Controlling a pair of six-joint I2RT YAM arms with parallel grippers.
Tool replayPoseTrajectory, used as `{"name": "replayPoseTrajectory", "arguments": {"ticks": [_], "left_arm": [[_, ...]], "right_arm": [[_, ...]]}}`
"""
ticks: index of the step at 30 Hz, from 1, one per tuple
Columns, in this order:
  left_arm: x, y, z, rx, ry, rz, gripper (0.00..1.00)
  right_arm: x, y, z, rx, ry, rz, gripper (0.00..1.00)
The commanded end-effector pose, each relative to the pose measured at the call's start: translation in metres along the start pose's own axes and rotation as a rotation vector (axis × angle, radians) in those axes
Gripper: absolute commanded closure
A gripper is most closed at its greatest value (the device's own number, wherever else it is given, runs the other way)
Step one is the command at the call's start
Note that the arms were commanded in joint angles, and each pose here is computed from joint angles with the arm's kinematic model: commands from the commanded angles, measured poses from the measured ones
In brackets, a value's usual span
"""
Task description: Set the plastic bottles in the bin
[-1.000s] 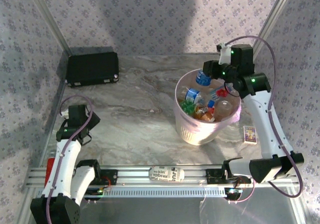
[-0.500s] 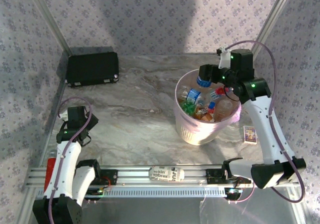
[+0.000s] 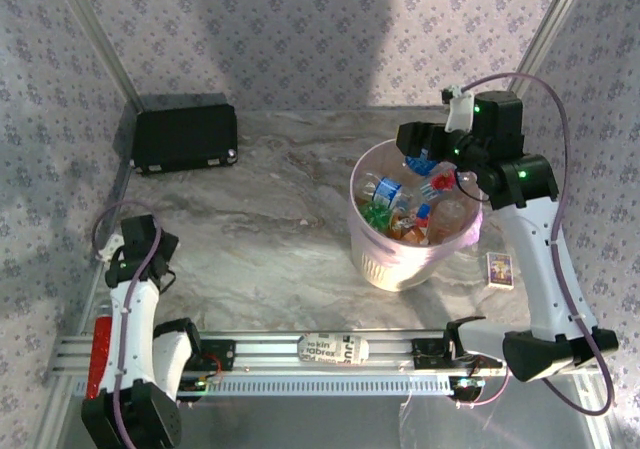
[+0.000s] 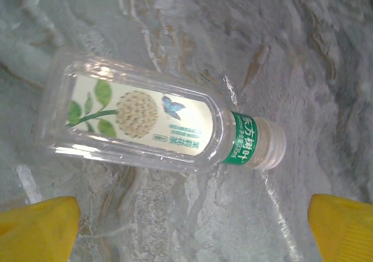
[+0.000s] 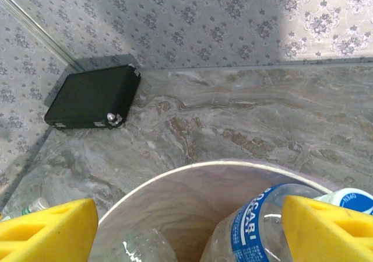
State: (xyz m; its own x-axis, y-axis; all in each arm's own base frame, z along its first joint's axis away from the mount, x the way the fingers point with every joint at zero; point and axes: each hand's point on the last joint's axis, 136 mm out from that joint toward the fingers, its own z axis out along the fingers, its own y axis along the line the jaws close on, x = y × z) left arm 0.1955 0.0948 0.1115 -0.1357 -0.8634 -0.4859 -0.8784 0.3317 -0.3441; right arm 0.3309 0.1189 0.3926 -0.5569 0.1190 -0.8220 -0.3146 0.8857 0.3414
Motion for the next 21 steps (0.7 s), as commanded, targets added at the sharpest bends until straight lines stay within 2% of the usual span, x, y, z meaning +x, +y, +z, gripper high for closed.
{"name": "replayPoseTrajectory", "arguments": {"ticks": [1,9,15,21], "left_arm": [[0.001,0.007,-0.005,0.003,0.013,-0.262,0.0],[-0.004,0.034,0.001,-0.105,-0.075,-0.549,0.0],[-0.011,0.054,0.009,-0.181,-0.186,-0.637,0.0],[-0.019,0.051,0.028,-0.196,-0.238,-0.654,0.0]], "right_arm": [[-0.004,0.006,-0.006,-0.021,0.005,0.003,0.16],[-0.006,0.01,0.005,-0.053,0.04,0.005,0.17],[-0.012,0.017,0.007,-0.076,0.061,-0.002,0.18],[-0.011,0.018,-0.005,-0.045,0.069,-0.017,0.19]]}}
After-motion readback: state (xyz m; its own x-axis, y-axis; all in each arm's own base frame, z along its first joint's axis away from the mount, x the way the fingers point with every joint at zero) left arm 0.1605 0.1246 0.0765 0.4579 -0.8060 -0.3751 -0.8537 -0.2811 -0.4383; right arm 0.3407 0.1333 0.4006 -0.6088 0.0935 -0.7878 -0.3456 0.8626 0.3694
